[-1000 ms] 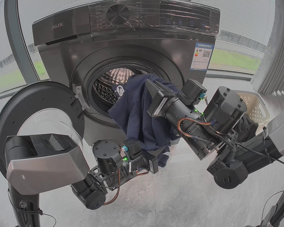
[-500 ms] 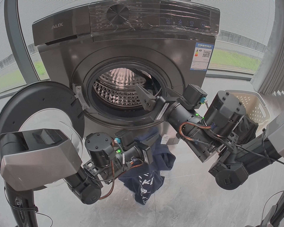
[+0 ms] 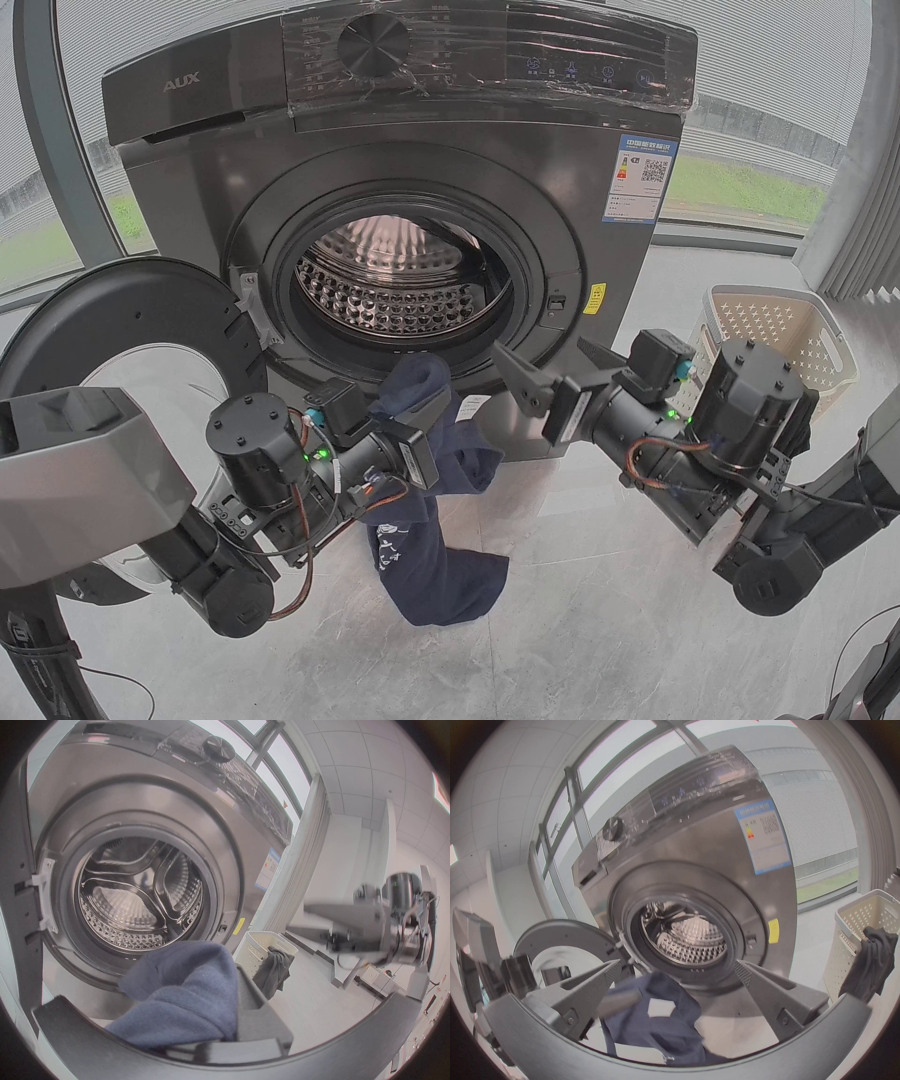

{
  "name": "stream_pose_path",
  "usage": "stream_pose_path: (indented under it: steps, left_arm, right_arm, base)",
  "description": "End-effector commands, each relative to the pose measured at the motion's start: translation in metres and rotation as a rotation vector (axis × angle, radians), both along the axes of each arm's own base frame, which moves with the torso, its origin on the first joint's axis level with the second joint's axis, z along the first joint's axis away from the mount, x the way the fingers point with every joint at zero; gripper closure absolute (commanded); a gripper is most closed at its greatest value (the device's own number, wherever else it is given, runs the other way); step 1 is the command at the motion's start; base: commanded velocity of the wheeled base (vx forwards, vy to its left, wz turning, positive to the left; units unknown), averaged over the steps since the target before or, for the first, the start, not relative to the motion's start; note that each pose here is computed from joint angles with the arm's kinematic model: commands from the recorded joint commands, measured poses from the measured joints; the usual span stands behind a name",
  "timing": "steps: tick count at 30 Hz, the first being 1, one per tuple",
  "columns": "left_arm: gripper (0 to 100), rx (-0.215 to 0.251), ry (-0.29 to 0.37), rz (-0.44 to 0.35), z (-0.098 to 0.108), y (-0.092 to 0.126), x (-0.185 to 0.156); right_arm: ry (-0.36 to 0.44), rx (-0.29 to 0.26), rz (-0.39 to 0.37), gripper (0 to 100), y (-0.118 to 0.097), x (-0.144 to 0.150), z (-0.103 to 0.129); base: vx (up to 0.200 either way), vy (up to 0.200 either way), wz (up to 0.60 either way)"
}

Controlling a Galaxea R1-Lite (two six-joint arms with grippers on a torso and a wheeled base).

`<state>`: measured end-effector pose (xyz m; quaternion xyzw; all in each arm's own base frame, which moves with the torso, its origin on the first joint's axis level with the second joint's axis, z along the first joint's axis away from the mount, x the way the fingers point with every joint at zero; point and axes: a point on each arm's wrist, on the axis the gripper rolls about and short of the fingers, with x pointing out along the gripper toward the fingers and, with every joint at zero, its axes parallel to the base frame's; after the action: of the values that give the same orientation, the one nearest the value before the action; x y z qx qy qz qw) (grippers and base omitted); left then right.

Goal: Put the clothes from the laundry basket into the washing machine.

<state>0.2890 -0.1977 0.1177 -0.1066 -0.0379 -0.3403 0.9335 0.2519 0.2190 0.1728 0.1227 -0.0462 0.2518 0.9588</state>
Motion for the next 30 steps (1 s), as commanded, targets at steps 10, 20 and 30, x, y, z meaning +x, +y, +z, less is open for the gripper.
stream_pose_path:
  steps: [10,20,30]
  left_arm:
    - [100,-0.076,-0.110,0.052,0.046,0.029,-0.005]
    - [100,-0.089,-0.135,0.051,0.053,0.027,-0.003]
    - [100,-0.090,-0.131,0.047,0.052,0.025,-0.005]
  right_arm:
    - [0.163,-0.150,0.029,0,-0.006,-0.012,-0.055]
    - [0.253,-0.059,0.108,0,0.013,0.004,-0.078]
    - [0.310,0.100,0.090,0,0.019,0.025,-0.078]
  base:
    - [0.000,0.000,0.00]
    - [0.000,0.000,0.00]
    - [0.000,0.000,0.00]
